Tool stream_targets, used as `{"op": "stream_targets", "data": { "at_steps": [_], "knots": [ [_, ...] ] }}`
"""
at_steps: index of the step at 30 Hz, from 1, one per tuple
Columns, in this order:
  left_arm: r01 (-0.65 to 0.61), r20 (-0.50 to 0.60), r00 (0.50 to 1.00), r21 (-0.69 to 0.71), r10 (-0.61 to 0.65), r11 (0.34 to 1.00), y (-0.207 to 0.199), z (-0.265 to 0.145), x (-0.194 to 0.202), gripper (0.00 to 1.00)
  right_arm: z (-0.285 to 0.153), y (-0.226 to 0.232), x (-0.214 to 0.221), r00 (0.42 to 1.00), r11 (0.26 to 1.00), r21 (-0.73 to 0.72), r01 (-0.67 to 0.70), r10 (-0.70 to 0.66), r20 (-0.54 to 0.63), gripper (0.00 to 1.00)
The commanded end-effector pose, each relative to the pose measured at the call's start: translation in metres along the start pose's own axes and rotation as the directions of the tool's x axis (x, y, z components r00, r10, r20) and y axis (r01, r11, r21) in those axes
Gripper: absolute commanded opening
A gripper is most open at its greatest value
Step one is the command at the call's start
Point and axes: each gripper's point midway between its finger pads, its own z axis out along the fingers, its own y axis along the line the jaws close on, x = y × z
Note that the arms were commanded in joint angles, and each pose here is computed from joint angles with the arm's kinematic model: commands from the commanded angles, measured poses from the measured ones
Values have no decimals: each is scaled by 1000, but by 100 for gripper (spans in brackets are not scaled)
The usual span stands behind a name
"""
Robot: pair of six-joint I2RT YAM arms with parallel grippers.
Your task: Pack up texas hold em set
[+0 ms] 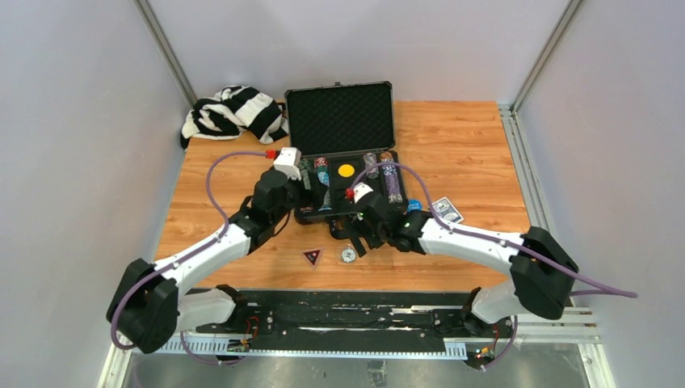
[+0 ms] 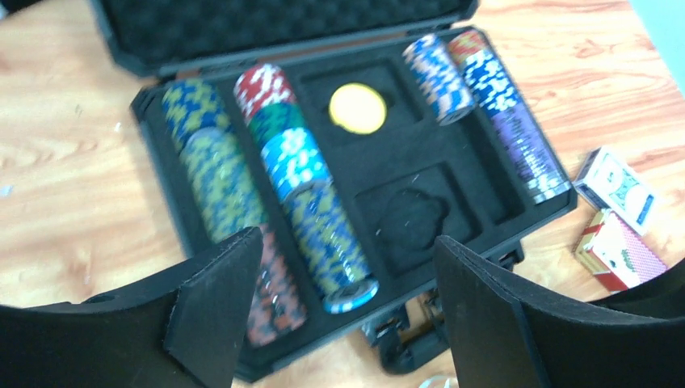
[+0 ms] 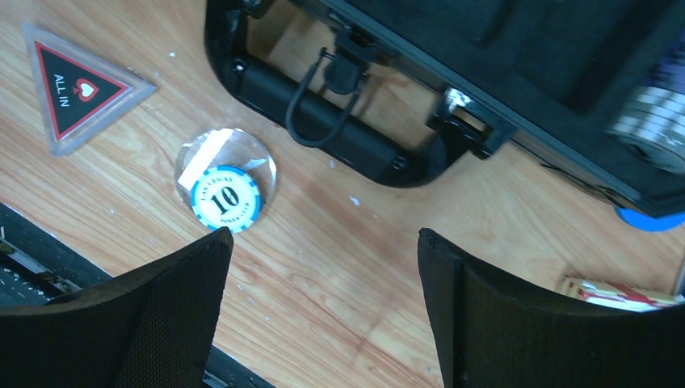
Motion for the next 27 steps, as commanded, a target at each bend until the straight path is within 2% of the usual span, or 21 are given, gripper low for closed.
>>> {"op": "stream_targets", "data": {
  "at_steps": [1, 3, 6, 16, 27],
  "knots": [
    [99, 24, 995, -102, -97, 990, 21, -22, 12, 89, 10, 24, 1, 999, 999, -32, 13, -15, -51, 84],
    [96, 7, 995, -125, -96, 987, 27, -29, 18, 95, 15, 32, 2, 998, 999, -46, 16, -19, -67, 84],
    [60, -37, 997, -163, -66, 985, 35, -32, 28, 98, 22, 43, 1, 996, 998, -65, 25, -31, -82, 83],
    [1, -81, 997, -190, -17, 982, 45, -32, 45, 99, 33, 62, 13, 989, 994, -96, 57, -70, -133, 83],
    [-2, -110, 994, -176, -18, 984, 42, -26, 51, 100, 38, 66, 29, 980, 990, -114, 87, -106, -169, 82]
  ]
}}
